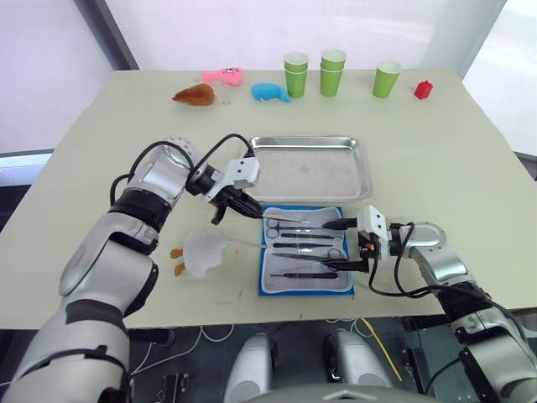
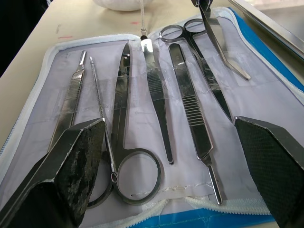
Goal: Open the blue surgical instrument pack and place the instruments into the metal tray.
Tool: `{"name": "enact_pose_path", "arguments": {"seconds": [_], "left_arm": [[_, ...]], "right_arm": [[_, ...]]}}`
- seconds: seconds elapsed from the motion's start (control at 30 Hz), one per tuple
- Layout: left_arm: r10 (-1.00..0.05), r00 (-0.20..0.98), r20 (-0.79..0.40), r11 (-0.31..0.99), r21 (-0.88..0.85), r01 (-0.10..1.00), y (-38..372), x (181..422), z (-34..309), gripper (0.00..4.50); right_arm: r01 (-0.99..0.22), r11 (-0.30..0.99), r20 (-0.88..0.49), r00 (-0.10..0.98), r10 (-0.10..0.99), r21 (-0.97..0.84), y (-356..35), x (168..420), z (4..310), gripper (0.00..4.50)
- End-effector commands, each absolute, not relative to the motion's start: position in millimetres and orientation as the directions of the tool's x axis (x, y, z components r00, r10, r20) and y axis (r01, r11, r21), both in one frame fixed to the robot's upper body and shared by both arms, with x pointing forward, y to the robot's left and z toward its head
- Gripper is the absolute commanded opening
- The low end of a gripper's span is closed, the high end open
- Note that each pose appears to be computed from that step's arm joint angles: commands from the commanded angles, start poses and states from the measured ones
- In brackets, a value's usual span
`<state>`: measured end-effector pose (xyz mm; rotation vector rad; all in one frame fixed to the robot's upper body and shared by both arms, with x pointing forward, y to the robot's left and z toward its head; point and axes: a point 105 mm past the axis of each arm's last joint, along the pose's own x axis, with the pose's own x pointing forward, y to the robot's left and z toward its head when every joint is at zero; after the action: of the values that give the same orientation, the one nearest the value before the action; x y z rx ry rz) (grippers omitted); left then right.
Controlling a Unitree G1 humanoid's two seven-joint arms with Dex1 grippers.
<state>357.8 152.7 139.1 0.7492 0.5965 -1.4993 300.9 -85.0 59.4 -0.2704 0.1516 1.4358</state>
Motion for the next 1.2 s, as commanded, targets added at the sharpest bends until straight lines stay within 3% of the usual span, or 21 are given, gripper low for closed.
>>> {"name": "enact_pose_path", "arguments": {"seconds": [0.03,0.4,0.73,0.93,1.07,1.2], "left_arm": [[-0.656,-0.026,-0.754,-0.11,0.062,0.992,154,352,149,0.03],[-0.615,-0.024,-0.789,-0.117,0.061,0.991,171,345,154,0.03],[-0.64,0.002,-0.768,-0.114,0.098,0.989,174,343,177,0.03],[-0.76,0.048,-0.648,-0.065,0.15,0.987,165,348,203,0.03],[-0.851,0.165,-0.498,0.067,0.209,0.976,153,362,215,0.03],[-0.867,0.3,-0.398,0.235,0.205,0.95,145,376,218,0.03]], "right_arm": [[-0.991,0.119,-0.411,0.082,0.908,0.066,-92,283,9,4.5],[-0.991,0.12,-0.407,0.082,0.91,0.068,-90,282,9,4.5],[-0.99,0.119,-0.403,0.081,0.912,0.07,-89,282,8,4.5],[-0.99,0.12,-0.402,0.082,0.912,0.069,-90,282,9,4.5],[-0.99,0.121,-0.403,0.083,0.911,0.07,-90,281,8,4.5],[-0.99,0.124,-0.405,0.085,0.91,0.072,-91,281,8,4.5]]}}
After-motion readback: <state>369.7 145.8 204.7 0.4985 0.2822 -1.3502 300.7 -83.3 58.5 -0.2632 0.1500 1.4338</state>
